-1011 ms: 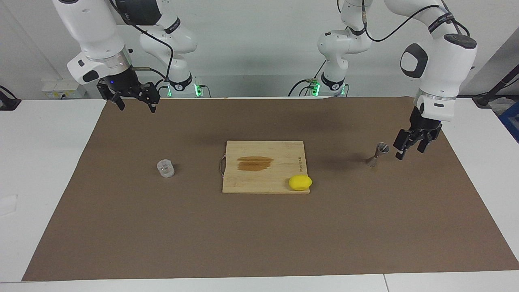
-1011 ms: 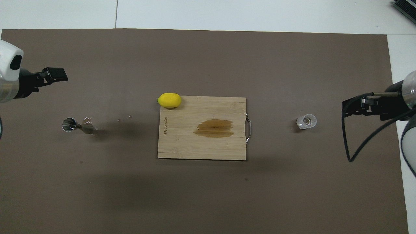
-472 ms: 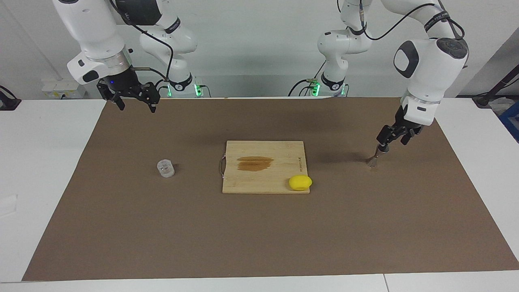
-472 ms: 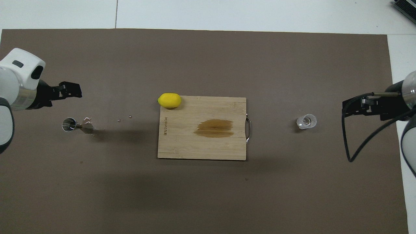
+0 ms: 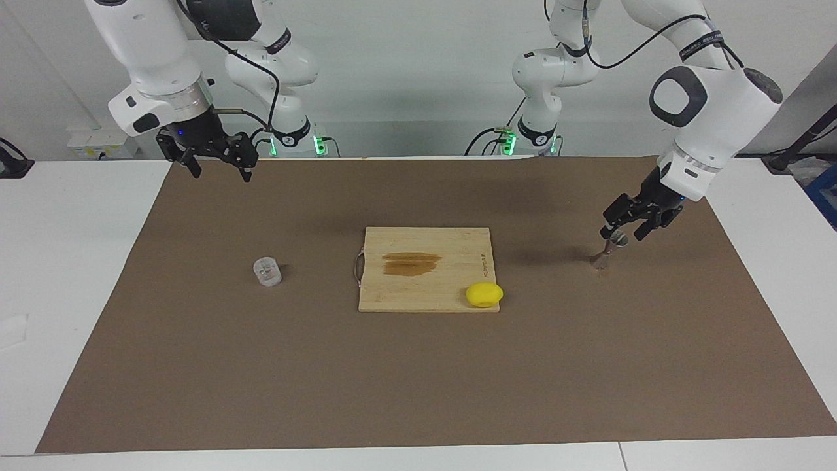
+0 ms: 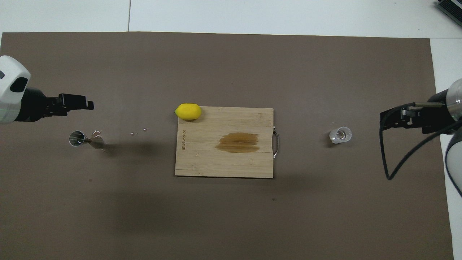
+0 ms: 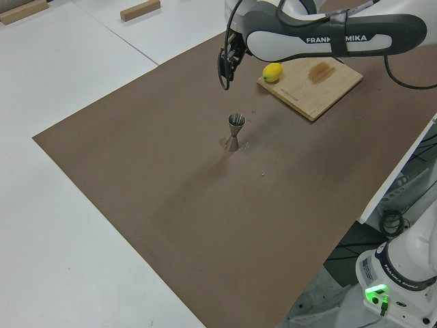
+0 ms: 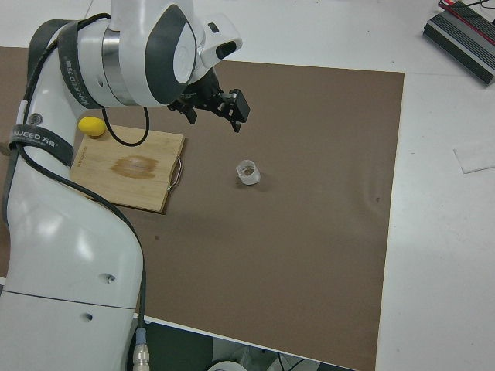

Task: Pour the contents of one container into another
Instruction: 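Move the left gripper toward the dark metal cup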

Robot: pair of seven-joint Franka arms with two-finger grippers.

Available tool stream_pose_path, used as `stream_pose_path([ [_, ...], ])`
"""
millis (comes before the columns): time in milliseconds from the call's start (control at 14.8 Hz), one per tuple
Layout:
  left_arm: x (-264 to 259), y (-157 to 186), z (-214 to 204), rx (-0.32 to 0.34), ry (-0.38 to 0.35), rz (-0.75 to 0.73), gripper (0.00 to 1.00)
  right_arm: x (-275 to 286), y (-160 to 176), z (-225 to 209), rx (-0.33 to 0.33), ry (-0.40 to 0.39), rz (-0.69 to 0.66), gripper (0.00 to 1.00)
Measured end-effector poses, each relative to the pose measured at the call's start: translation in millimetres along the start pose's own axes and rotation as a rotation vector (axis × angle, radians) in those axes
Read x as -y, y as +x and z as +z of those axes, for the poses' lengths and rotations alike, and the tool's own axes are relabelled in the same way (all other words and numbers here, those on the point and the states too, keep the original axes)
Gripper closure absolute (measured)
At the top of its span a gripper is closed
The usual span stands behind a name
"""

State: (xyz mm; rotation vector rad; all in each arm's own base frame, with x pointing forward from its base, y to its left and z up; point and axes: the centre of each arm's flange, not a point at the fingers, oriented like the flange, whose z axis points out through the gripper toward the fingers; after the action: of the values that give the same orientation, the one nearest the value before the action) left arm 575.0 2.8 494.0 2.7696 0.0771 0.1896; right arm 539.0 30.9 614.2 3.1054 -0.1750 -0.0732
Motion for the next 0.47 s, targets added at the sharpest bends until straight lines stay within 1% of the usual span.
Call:
stream_pose_path([
  [135, 19, 2, 1, -0.001, -0.072, 0.028, 0.00, 0, 0, 0, 0.000, 0.000, 0.000, 0.00],
  [337, 51, 3, 5, -0.013, -0.138, 0.210, 0.00, 0, 0, 0, 0.000, 0.000, 0.000, 0.00],
  [472, 67, 0, 6, -0.023, -0.211, 0.313, 0.00, 0, 0, 0, 0.000, 0.000, 0.000, 0.00],
])
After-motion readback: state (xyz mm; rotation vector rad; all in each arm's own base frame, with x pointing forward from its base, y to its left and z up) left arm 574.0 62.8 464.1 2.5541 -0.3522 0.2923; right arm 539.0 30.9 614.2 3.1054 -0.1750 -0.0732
